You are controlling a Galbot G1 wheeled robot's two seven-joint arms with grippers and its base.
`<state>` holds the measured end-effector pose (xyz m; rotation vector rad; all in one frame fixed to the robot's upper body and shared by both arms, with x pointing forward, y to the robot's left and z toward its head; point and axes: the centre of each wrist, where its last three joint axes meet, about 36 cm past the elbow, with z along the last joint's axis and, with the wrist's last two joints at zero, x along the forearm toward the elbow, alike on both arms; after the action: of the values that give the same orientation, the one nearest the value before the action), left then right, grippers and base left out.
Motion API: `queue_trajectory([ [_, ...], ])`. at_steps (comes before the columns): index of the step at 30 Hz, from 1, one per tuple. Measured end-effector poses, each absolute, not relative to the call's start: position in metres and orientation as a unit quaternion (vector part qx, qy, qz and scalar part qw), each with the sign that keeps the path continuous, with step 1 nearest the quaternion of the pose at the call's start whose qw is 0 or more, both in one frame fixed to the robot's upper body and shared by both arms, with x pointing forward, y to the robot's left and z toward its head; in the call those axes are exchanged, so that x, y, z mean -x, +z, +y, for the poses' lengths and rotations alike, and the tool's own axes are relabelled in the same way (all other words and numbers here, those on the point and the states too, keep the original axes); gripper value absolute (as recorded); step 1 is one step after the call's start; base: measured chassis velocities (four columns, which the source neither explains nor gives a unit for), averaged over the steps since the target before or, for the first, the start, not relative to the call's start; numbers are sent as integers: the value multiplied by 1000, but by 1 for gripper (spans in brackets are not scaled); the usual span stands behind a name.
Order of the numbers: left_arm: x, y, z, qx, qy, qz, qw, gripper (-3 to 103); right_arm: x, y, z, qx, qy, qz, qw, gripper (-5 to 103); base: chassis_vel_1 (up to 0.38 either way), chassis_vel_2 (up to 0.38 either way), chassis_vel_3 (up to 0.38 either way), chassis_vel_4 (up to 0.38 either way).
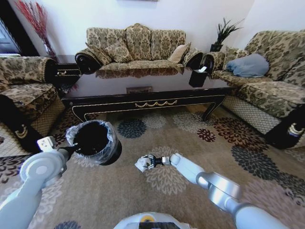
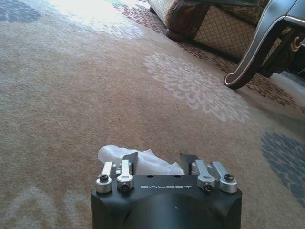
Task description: Move to the front of the table and pick up the trash from the floor, then place it into the trash bin.
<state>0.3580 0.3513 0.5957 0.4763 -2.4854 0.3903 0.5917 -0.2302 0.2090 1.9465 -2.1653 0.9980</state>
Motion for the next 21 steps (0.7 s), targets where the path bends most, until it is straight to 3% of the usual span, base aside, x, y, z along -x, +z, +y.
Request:
queue_trajectory([
  [5,-357,595,351,-179,146,-930,287,2,-590,208,-234,-625,325,-709,27,35,0,0,0,0],
  [6,-357,595,351,-179,146,-930,287,2,-589,208,-234,-624,325,-710,25,26,0,0,0,0],
  [7,-357,594,351,-179,146,-929,288,2,-588,209,-235,-621,325,-713,21,26,0,0,0,0],
  [10,-357,594,351,-179,145,-929,289,2,-583,210,-237,-616,317,-721,14,35,0,0,0,0],
  [13,-357,594,351,-180,144,-929,289,2,-571,212,-241,-607,289,-740,19,50,0,0,0,0],
  [15,-357,594,351,-180,143,-929,289,2,-567,213,-242,-602,280,-747,21,50,0,0,0,0],
  [17,-357,594,351,-181,143,-929,288,2,-552,215,-248,-566,248,-786,34,67,0,0,0,0],
  [21,-357,594,351,-181,142,-929,289,2,-535,219,-242,-489,213,-844,58,72,0,0,0,0],
])
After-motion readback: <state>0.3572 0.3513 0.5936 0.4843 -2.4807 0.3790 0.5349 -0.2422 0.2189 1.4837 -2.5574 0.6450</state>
